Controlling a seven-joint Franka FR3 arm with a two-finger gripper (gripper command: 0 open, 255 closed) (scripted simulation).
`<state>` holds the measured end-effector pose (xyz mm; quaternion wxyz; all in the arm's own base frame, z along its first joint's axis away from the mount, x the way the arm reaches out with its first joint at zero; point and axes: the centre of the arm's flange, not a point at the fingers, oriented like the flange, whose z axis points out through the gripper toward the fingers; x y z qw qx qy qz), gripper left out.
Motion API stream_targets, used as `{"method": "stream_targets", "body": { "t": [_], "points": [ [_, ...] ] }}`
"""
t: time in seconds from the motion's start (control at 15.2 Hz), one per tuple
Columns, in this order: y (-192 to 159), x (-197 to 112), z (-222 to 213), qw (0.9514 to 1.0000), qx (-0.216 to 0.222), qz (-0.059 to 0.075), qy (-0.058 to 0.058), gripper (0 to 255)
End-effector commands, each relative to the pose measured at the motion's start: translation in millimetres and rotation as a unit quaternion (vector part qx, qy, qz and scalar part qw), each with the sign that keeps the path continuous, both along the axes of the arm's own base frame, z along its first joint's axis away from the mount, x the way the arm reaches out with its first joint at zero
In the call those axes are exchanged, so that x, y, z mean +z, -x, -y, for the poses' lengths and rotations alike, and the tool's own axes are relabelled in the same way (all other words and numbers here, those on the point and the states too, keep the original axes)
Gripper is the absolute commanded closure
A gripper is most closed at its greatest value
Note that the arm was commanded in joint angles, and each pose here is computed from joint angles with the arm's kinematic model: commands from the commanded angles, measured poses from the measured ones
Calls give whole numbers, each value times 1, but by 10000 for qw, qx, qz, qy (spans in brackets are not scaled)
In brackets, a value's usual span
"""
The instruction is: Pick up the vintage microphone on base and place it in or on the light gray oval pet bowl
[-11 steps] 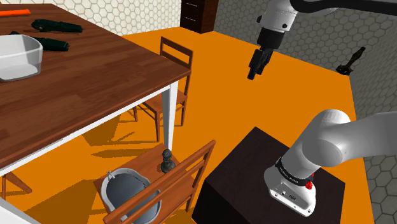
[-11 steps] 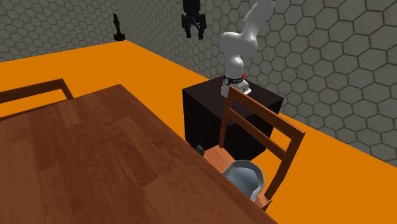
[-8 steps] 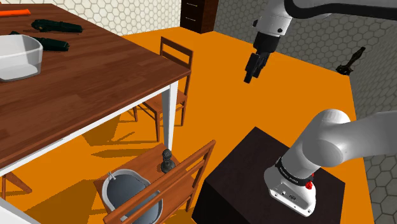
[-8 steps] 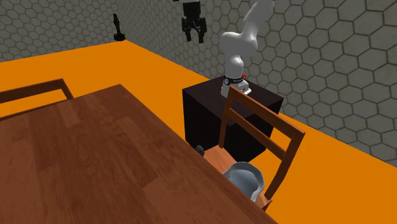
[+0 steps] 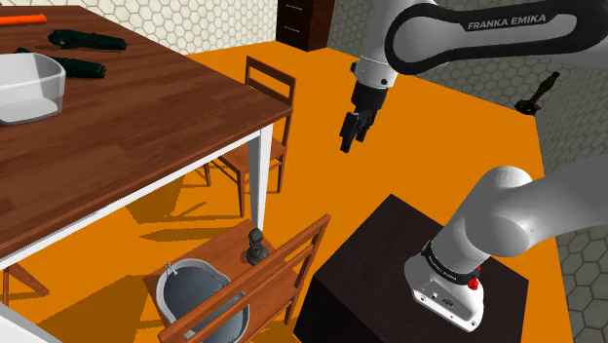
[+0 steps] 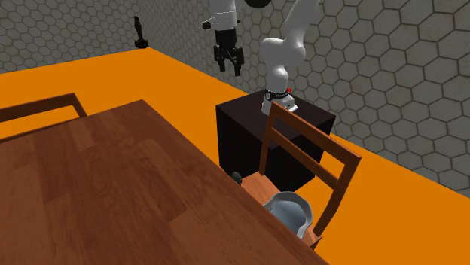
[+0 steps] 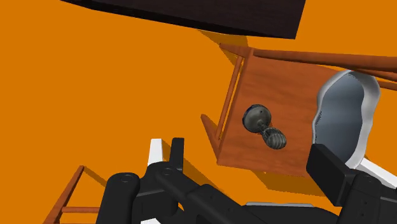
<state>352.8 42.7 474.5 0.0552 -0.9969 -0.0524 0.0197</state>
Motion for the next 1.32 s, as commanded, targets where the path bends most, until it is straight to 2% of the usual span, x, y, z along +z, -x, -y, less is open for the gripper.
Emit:
{"method": "stream_targets", "body": {
  "t": [0.0, 1.25],
  "points": [
    [-10, -22, -15, 10000, 30, 6, -5, 0],
    [-100, -213, -152, 9994, 335, -71, -46, 0]
  ]
}}
